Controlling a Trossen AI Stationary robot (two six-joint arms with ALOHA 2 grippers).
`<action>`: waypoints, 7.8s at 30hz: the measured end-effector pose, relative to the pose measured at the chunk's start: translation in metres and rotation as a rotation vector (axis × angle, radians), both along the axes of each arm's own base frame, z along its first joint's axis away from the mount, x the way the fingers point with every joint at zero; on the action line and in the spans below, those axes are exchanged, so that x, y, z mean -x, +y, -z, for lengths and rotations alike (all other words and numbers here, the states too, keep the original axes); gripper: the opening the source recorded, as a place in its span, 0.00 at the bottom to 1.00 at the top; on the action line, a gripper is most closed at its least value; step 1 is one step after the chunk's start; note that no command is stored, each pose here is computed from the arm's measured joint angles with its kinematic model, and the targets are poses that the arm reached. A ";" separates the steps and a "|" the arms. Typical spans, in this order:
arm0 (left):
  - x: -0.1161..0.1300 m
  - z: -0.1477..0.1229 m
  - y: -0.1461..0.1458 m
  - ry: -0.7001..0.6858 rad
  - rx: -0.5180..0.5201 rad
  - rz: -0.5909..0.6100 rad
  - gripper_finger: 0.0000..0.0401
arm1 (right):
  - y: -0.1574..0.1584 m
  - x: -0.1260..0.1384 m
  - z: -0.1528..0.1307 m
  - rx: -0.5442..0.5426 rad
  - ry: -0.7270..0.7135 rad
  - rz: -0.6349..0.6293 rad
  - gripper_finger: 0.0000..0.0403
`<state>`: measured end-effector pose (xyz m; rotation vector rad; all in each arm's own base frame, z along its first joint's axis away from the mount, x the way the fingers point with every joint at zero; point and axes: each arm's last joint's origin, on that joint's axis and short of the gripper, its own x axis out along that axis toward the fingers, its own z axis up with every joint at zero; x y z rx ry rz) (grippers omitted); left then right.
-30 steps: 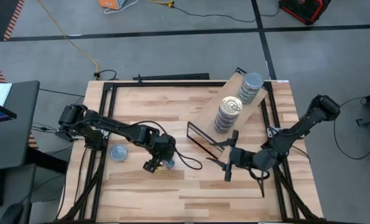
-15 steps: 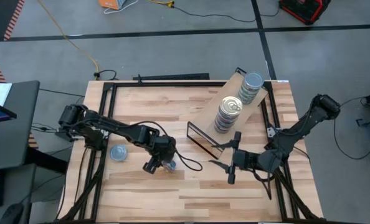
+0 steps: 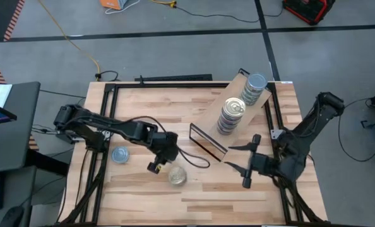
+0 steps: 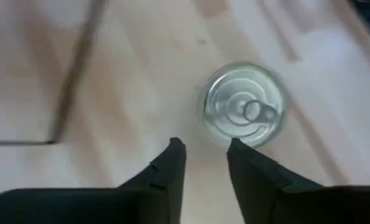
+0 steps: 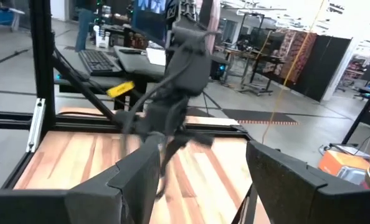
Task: Stack canned seafood by type on shelf
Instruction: Stack the blue and pink tuna can on the shelf
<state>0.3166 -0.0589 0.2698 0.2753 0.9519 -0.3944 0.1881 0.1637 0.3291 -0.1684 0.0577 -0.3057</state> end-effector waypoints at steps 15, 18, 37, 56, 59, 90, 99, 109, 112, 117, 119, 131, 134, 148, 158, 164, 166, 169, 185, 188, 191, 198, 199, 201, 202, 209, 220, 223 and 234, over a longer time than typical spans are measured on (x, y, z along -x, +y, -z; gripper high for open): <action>0.016 0.018 -0.083 -0.082 -0.350 -0.060 0.30 | -0.004 -0.001 0.011 -0.004 0.047 0.073 0.67; 0.018 0.029 -0.103 -0.083 -0.372 -0.001 0.39 | -0.008 -0.005 0.011 -0.028 0.040 0.092 0.67; 0.006 0.102 -0.164 -0.129 -0.557 0.275 0.61 | -0.007 -0.011 0.017 -0.093 0.021 0.108 0.67; -0.016 0.126 -0.151 -0.179 -0.676 0.045 0.13 | -0.008 -0.012 0.016 -0.094 0.018 0.114 0.67; -0.018 0.125 -0.147 -0.168 -0.652 0.020 0.03 | -0.008 -0.012 0.016 -0.094 0.018 0.114 0.67; -0.009 0.122 -0.160 0.003 -0.450 0.056 0.00 | -0.008 -0.012 0.016 -0.098 0.017 0.114 0.67; -0.016 0.081 -0.150 0.248 -0.269 -0.183 0.03 | -0.008 -0.012 0.016 -0.098 0.016 0.114 0.67; -0.010 0.047 -0.158 0.330 -0.211 -0.326 0.46 | -0.001 -0.006 0.014 -0.089 0.015 0.073 0.67; -0.015 0.031 -0.162 0.324 -0.098 -0.427 0.60 | -0.003 -0.004 0.005 -0.042 0.008 0.071 0.67; -0.022 0.019 -0.169 0.321 0.116 -0.613 0.79 | -0.012 0.004 -0.016 -0.002 -0.017 0.069 0.67; -0.025 0.018 -0.173 0.333 0.231 -0.711 0.85 | -0.013 0.006 -0.014 0.014 0.005 0.068 0.67; -0.029 0.017 -0.166 0.225 0.378 -1.171 0.91 | -0.018 0.011 -0.003 0.067 0.066 0.183 0.67; -0.032 0.017 -0.159 0.192 0.371 -1.229 0.91 | -0.021 0.015 -0.004 0.041 0.058 0.188 0.67; -0.054 0.023 -0.138 0.097 0.436 -1.341 0.91 | -0.032 0.025 0.008 0.001 0.104 0.210 0.67; -0.061 0.052 -0.139 0.194 0.351 -1.326 0.91 | -0.032 0.025 0.008 0.002 0.105 0.211 0.67; -0.059 0.054 -0.139 0.238 0.311 -1.276 0.89 | -0.032 0.025 0.008 0.002 0.105 0.211 0.67; -0.058 0.056 -0.139 0.238 0.304 -1.265 0.86 | -0.032 0.025 0.008 0.003 0.105 0.211 0.67; -0.057 0.057 -0.138 0.247 0.267 -1.229 0.79 | -0.032 0.025 0.008 0.003 0.105 0.211 0.67; -0.050 0.057 -0.140 0.176 -0.081 -0.830 0.47 | -0.025 0.031 0.009 0.017 0.111 0.170 0.67; -0.048 0.056 -0.139 0.104 -0.218 -0.761 0.47 | -0.020 0.037 0.009 0.027 0.099 0.161 0.67; -0.047 0.054 -0.141 0.016 -0.387 -0.647 0.47 | -0.016 0.043 0.008 0.046 0.067 0.191 0.67; -0.062 0.043 -0.150 -0.106 -0.629 -0.166 0.47 | -0.004 0.058 0.009 0.032 -0.014 0.224 0.67; -0.065 0.038 -0.150 -0.124 -0.614 -0.108 0.47 | -0.003 0.060 0.009 0.024 -0.023 0.221 0.67; -0.072 0.027 -0.148 -0.179 -0.573 -0.014 0.47 | 0.000 0.063 0.008 0.007 -0.031 0.202 0.67; -0.075 0.020 -0.147 -0.211 -0.554 0.031 0.47 | 0.001 0.064 0.007 -0.010 -0.038 0.193 0.67; -0.078 -0.030 -0.144 -0.478 -0.605 0.218 0.47 | 0.015 0.082 0.004 -0.149 -0.088 0.090 0.67; -0.090 -0.108 -0.059 -0.761 -0.854 0.121 0.47 | 0.021 0.087 0.008 -0.133 -0.079 0.057 0.67; -0.097 -0.120 -0.022 -0.796 -0.941 0.075 0.47 | 0.021 0.088 0.007 -0.110 -0.071 0.052 0.67; -0.095 -0.123 0.008 -0.797 -0.863 0.212 0.48 | 0.018 0.106 -0.003 -0.122 -0.069 -0.026 0.67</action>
